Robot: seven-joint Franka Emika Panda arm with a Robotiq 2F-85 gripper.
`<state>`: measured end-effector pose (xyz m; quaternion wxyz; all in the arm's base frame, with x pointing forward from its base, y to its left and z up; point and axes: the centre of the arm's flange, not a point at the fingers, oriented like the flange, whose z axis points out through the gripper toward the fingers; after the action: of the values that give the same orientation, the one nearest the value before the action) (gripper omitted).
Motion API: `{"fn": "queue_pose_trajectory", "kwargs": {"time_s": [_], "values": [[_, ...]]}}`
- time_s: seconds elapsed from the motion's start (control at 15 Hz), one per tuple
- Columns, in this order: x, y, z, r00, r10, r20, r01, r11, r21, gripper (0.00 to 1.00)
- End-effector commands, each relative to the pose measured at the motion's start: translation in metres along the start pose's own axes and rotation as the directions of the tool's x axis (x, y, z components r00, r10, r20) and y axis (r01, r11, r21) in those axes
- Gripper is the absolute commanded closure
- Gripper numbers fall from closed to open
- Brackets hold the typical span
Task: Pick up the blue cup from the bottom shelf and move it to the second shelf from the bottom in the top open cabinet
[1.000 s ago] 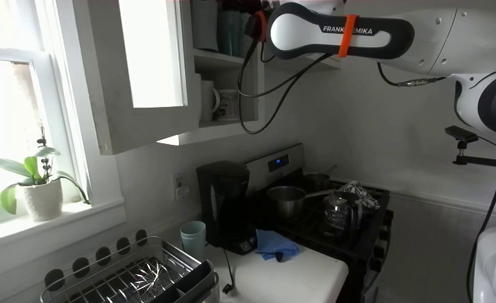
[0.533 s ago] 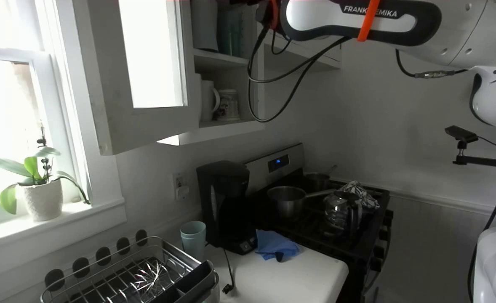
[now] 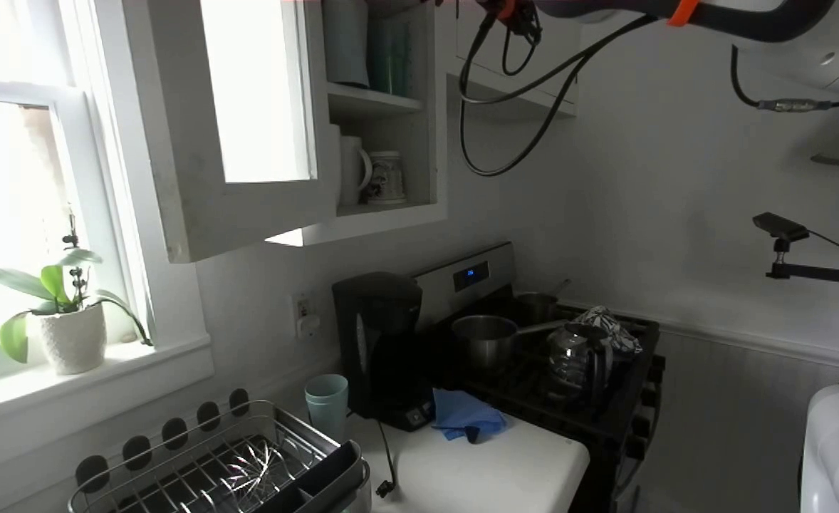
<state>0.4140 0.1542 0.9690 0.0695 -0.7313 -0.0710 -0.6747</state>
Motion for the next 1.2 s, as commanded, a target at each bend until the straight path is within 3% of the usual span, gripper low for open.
{"fn": "queue_pose_trajectory", "kwargs": {"time_s": [0.0, 0.4, 0.8, 1.13], "values": [[0.001, 0.01, -0.029, 0.996, 0.027, 0.082, -0.025, 0.999, -0.029, 0.0], [0.0, 0.028, -0.054, 0.973, 0.055, 0.222, -0.051, 0.998, -0.026, 0.0], [-0.009, 0.043, -0.074, 0.957, 0.024, 0.289, -0.062, 0.99, 0.126, 0.0], [-0.023, 0.051, -0.079, 0.931, -0.023, 0.364, -0.046, 0.983, 0.178, 0.0]]}}
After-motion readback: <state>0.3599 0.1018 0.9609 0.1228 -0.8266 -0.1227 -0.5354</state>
